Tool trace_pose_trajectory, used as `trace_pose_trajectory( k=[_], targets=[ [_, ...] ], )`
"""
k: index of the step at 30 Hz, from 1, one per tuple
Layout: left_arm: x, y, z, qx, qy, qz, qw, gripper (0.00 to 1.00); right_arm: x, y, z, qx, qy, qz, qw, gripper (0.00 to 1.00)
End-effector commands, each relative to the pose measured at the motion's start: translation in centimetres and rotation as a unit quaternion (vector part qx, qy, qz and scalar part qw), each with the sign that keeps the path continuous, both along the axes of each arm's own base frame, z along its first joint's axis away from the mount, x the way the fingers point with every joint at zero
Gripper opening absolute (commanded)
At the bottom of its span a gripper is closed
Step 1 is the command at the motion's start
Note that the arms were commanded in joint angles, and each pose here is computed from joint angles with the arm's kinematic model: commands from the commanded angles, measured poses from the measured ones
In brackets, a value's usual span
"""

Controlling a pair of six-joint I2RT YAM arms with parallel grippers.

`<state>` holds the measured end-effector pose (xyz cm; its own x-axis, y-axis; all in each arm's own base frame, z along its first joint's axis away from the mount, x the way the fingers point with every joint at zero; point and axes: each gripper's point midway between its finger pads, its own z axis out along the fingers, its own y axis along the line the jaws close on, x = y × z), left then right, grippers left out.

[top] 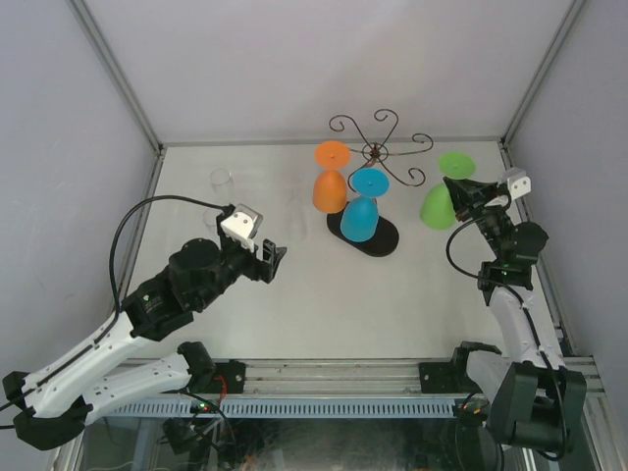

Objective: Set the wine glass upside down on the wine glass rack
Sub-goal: Turn the wine glass upside down at the wine rack.

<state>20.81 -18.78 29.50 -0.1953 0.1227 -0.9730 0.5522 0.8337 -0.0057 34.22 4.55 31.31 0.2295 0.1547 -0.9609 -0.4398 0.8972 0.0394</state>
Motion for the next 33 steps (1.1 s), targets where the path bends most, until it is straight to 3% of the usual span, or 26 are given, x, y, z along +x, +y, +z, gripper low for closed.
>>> trace_pose_trajectory(
  k=[1, 17, 21, 33],
  targets=[
    [0.3, 0.4, 0.3, -0.008, -0.008, 0.012, 1.0, 0.79, -0.9, 1.5, 2.7, -0.017, -0.072, 0.051, 0.996, 0.0],
    [0.3, 0.4, 0.2, -0.005, -0.008, 0.01, 1.0, 0.92, 1.2, 3.9, 1.4, -0.038, -0.076, 0.122, 0.989, 0.0],
    [0.4, 0.5, 0.1, -0.004, -0.008, 0.013, 1.0, 1.0, 2.0, 5.1, 1.6, -0.038, -0.074, 0.139, 0.987, 0.0],
    [0.4, 0.6, 0.1, -0.004, -0.009, 0.013, 1.0, 1.0, 4.1, 7.3, 0.9, -0.043, -0.059, 0.17, 0.983, 0.0]
  ],
)
